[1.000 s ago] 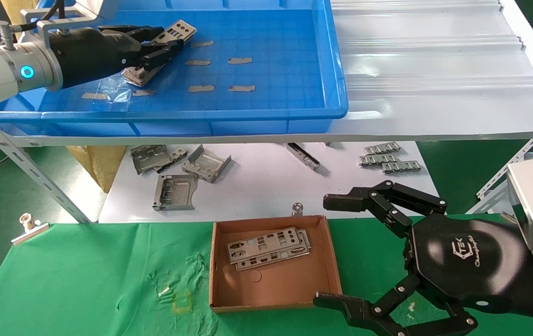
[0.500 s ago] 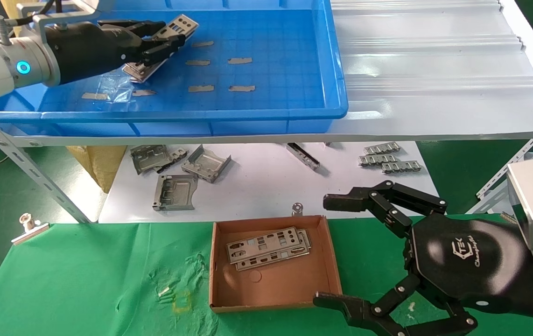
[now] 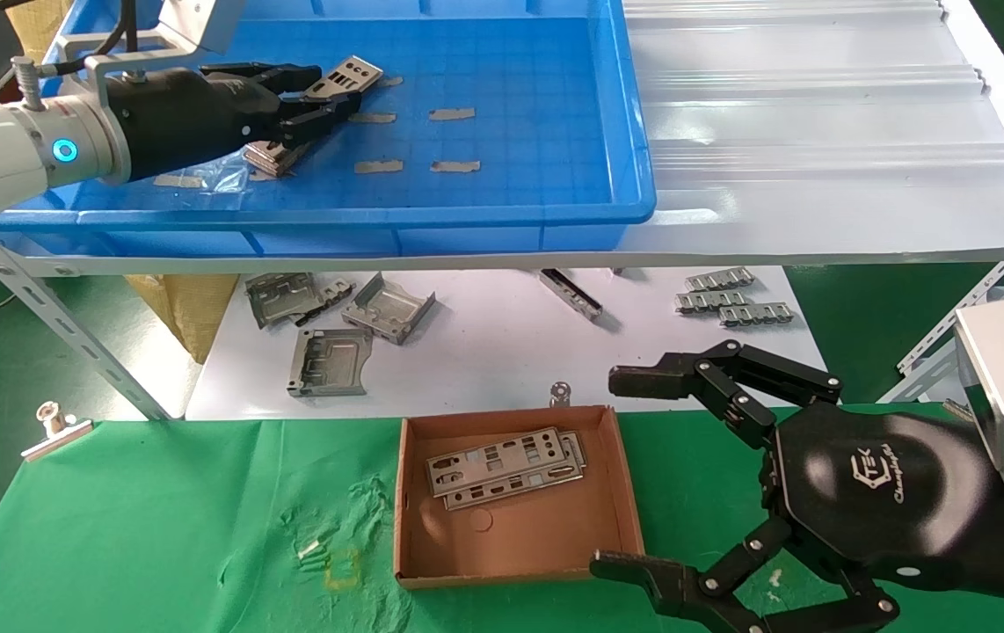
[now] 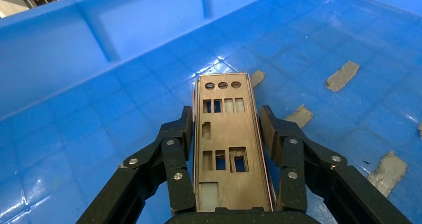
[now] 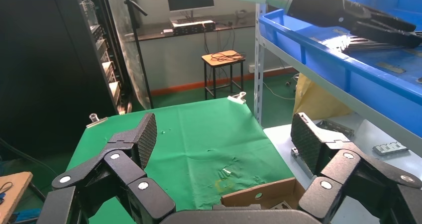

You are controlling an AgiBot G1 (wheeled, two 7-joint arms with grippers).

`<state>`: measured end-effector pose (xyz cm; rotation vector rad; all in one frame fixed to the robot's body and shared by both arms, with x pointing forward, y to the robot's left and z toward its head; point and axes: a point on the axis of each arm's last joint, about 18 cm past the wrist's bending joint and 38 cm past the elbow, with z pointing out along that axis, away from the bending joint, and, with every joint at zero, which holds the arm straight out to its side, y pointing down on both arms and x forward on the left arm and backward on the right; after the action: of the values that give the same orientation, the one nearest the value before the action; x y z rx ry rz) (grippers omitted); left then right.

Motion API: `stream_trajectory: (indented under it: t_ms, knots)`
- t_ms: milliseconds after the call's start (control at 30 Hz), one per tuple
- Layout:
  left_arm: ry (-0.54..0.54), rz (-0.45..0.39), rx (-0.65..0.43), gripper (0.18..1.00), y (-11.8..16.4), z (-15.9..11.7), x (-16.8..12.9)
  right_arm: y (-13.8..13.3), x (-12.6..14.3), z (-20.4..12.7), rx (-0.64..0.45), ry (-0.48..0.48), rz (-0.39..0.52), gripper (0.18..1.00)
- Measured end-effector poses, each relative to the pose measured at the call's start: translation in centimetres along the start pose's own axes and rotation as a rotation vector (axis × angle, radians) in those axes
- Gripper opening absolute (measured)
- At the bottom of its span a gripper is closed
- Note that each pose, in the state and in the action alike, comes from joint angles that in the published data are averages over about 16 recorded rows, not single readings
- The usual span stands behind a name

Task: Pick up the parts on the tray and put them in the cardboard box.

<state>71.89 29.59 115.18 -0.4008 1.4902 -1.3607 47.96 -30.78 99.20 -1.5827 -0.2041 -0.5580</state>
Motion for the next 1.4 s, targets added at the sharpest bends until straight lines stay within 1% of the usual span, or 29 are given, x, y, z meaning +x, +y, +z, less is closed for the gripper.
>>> stream_trajectory:
  t_ms: [67,400,600,667,867,1033,1400]
  knots:
    - [0.001,0.003,0.002,0.518,-0.1,-0.02,-0.01,0.0,0.0,0.0,0.0,0.0,0.0,1.0]
    - [0.011,0.01,0.004,0.63,-0.22,-0.1,0.1,0.0,0.0,0.0,0.0,0.0,0.0,1.0]
    - [0.019,0.009,0.003,0.653,-0.1,-0.13,0.23,0.0,0.0,0.0,0.0,0.0,0.0,1.0]
    - [0.021,0.008,0.003,0.647,-0.08,-0.15,0.26,0.0,0.0,0.0,0.0,0.0,0.0,1.0]
    - [0.024,0.006,0.001,0.595,-0.03,-0.23,0.27,0.0,0.0,0.0,0.0,0.0,0.0,1.0]
    - [0.024,0.005,-0.001,0.523,0.03,-0.31,0.21,0.0,0.0,0.0,0.0,0.0,0.0,1.0]
    - [0.022,0.012,0.0,0.321,-0.06,-0.43,0.07,0.0,0.0,0.0,0.0,0.0,0.0,1.0]
